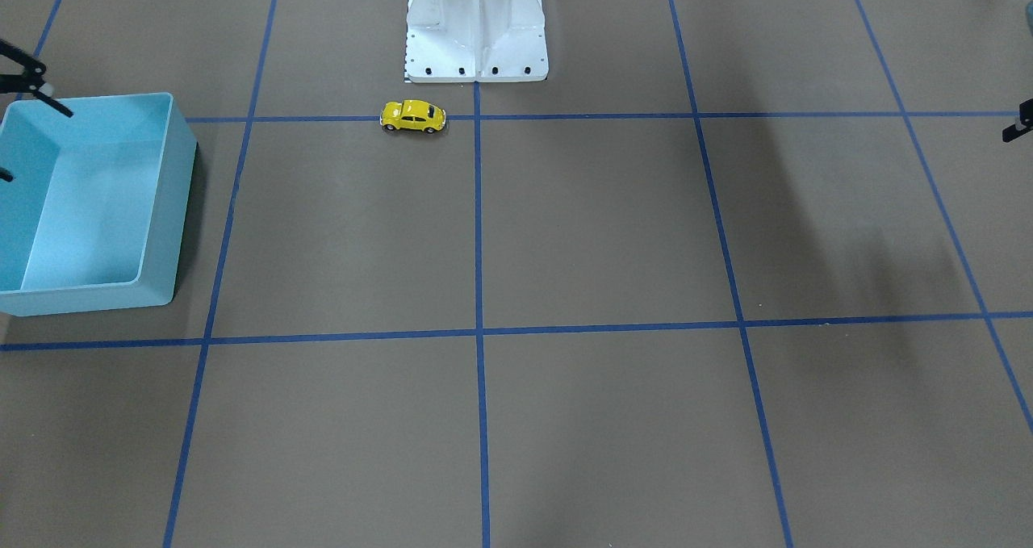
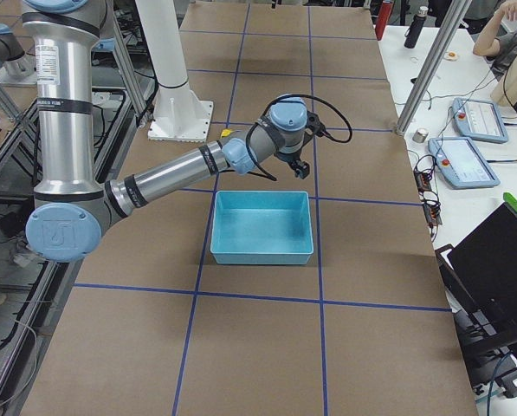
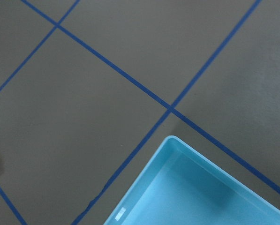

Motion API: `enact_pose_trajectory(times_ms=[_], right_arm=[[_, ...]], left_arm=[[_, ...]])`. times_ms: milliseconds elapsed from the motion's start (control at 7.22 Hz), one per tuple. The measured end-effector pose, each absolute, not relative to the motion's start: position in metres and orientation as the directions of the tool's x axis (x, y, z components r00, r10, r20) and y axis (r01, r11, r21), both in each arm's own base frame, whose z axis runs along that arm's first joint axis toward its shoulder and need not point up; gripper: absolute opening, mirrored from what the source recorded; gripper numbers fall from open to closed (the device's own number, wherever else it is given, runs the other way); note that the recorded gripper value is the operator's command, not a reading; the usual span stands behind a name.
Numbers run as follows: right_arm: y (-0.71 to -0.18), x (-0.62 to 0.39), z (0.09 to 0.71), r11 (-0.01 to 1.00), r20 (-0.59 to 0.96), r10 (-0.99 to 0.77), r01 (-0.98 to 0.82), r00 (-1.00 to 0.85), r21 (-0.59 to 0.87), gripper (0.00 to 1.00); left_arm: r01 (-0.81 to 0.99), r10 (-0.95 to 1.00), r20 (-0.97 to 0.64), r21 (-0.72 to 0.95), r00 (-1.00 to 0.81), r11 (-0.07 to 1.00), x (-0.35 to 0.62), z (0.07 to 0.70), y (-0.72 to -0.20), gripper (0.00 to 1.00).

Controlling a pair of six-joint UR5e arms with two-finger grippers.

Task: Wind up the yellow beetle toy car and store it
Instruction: 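Move the right gripper over to the stopped yellow car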

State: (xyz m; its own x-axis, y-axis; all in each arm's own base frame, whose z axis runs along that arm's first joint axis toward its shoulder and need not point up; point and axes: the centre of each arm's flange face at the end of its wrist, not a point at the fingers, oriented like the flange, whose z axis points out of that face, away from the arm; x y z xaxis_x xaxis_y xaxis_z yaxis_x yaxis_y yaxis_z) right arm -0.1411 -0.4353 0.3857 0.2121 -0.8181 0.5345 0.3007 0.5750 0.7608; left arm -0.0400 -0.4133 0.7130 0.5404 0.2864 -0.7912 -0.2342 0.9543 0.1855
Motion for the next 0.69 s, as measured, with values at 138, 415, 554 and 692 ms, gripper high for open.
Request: enact_pose_trajectory(times_ms=[138, 415, 554, 692], right_arm=[[-0.422, -0.178, 0.374, 0.56, 0.533, -0.828, 0.305, 0.174, 0.771, 0.99], [-0.378, -0.26, 0.348, 0.54, 0.516, -0.841, 0.293, 0.16, 0.789, 0.99], [-0.345, -0.304, 0.335, 0.503, 0.478, -0.864, 0.298, 0.158, 0.811, 0.99], [-0.308, -0.347, 0.325, 0.457, 0.433, -0.89, 0.31, 0.146, 0.834, 0.99]], left_arm=[[-0.223, 0.276, -0.792, 0.181, 0.545, 0.958, -0.045, 0.715, -0.413, 1.0], [-0.206, 0.27, -0.788, 0.185, 0.553, 0.961, -0.049, 0.709, -0.417, 1.0], [-0.204, 0.28, -0.777, 0.198, 0.563, 0.959, -0.051, 0.7, -0.425, 1.0], [-0.208, 0.301, -0.754, 0.219, 0.583, 0.953, -0.052, 0.688, -0.434, 1.0]])
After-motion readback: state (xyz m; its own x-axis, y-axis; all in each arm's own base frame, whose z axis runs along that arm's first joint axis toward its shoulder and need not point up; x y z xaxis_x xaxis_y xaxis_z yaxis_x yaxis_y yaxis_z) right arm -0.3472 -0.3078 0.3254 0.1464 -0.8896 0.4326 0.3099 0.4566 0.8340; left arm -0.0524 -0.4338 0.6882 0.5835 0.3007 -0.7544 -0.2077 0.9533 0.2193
